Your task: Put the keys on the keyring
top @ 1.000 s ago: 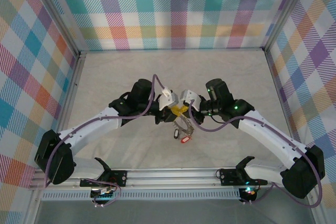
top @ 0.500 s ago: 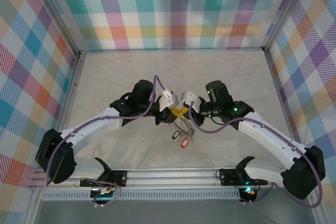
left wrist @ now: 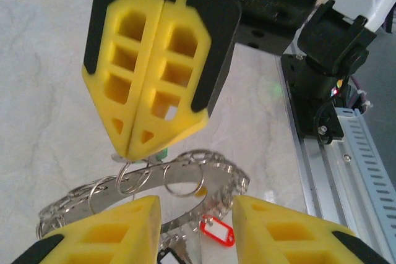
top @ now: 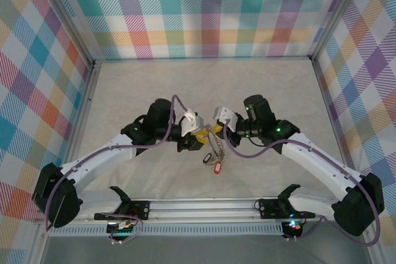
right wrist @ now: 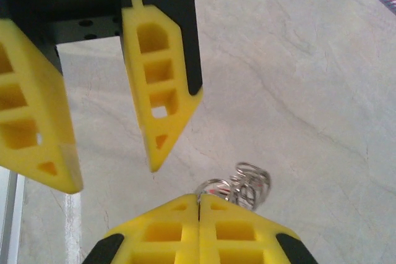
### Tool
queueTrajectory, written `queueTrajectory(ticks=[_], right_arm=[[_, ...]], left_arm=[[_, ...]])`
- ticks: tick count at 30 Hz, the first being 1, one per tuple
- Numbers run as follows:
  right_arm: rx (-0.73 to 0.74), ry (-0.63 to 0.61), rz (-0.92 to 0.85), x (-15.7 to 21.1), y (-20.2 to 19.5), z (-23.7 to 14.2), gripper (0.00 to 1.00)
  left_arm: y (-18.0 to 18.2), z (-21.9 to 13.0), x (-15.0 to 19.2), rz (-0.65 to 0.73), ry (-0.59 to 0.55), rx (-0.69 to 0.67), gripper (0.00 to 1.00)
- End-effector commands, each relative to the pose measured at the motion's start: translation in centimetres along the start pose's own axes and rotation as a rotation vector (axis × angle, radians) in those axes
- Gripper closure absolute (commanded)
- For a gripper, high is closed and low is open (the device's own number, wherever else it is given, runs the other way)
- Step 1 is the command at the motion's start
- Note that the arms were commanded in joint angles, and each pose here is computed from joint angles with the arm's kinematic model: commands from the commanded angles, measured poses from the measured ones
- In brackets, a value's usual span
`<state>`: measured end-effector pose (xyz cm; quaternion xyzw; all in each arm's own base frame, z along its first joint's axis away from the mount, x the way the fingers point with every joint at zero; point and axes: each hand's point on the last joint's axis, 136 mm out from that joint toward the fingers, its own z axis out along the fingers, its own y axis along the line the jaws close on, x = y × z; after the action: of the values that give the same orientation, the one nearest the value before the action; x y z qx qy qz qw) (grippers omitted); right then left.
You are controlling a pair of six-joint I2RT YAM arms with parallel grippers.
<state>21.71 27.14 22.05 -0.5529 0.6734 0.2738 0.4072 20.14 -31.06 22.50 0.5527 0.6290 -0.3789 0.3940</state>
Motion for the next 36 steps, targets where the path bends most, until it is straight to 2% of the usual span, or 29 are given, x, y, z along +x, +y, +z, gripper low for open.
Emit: queueTrajectory(ticks=[1,6,11,21,27,36], right_arm=[[0.011,-0.073,-0.044,-2.0,-0.2,-0.5,1.00],[-0.012,-0.086,-0.055,-2.3,0.1,-0.5,1.00],[-0.045,-0.093,-0.070,-2.3,0.7,-0.6,1.00],[-0.098,-0.108,-0.108,-2.6,1.7,-0.7,1.00],[-0.115,-0.106,-0.130,-2.6,2.1,-0.9,1.00],[-0.131,-0.100,-0.140,-2.5,2.3,-0.9,1.00]], left_arm=[[-0.2,-0.1,-0.1,-0.015,-0.027,0.025,0.64],[0.6,0.6,-0.1,-0.039,-0.040,0.007,0.63],[1.2,0.7,-0.2,0.012,-0.032,-0.018,0.62],[0.3,1.0,0.9,0.163,0.035,0.102,0.63],[1.1,0.3,-0.2,0.179,0.011,0.122,0.63],[0.8,-0.2,0.1,0.145,0.008,0.164,0.62]])
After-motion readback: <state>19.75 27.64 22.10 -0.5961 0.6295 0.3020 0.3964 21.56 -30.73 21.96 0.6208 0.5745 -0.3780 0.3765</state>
